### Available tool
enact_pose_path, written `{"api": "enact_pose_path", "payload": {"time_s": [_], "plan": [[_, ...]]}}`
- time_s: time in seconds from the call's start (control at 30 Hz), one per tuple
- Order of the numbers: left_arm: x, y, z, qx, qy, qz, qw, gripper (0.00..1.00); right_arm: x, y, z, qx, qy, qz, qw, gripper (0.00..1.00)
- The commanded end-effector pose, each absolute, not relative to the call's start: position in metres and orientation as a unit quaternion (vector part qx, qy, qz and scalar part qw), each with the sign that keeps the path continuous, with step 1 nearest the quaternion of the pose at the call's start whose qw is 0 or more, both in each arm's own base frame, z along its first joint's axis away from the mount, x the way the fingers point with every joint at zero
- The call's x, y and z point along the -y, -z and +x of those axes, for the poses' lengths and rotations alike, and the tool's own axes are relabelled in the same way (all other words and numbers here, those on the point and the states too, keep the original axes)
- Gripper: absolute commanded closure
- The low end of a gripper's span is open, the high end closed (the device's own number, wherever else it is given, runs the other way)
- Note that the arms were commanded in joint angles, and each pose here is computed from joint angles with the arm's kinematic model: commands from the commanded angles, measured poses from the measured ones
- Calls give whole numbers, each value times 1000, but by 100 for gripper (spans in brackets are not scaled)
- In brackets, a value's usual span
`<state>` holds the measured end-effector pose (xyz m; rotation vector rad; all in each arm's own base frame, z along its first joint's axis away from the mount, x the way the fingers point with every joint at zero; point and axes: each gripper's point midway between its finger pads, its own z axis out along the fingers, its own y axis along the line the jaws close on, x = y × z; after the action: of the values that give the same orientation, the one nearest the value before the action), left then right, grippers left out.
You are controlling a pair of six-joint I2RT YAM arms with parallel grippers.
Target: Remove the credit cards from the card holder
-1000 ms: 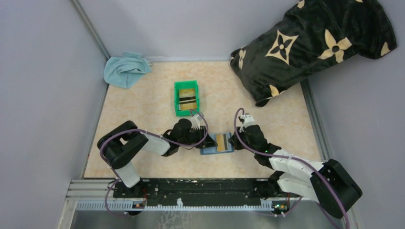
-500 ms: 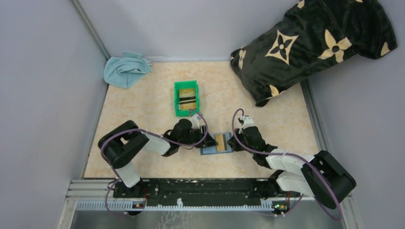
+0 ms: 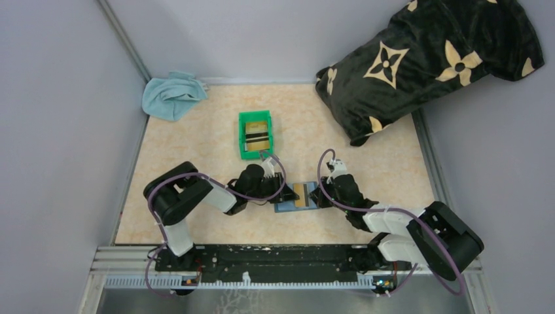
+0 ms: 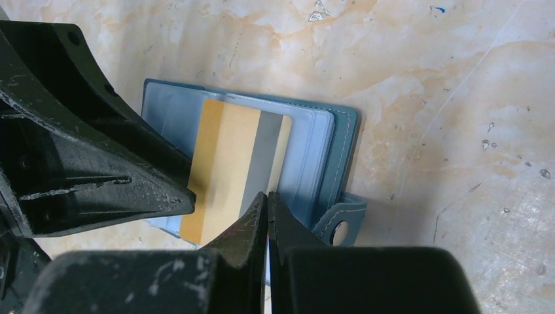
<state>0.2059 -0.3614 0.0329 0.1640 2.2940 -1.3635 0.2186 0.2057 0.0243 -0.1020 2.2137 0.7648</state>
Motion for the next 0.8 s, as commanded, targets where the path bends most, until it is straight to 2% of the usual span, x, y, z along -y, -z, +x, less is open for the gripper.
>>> {"api": "enact_pose_path", "payload": {"time_s": [0.0, 0.13, 0.17, 0.33, 0.57, 0.77], "plan": [[367, -42, 208, -823, 512, 61, 238, 71, -201, -11, 208, -882, -292, -42, 368, 100], [367, -48, 208, -817, 518, 65, 244, 97, -201, -9, 208, -883, -290, -41, 366, 100], [367, -48, 208, -817, 519, 66, 244, 100, -201, -9, 208, -883, -290, -41, 366, 100], [356, -48, 209, -818, 516, 58, 249, 100, -199, -9, 209, -885, -284, -38, 367, 100], [306, -53, 223, -827, 487, 28, 281, 100, -196, -9, 214, -886, -278, -34, 371, 100], [292, -90, 233, -818, 466, 51, 333, 100, -204, -23, 219, -875, -295, -45, 382, 100]]}}
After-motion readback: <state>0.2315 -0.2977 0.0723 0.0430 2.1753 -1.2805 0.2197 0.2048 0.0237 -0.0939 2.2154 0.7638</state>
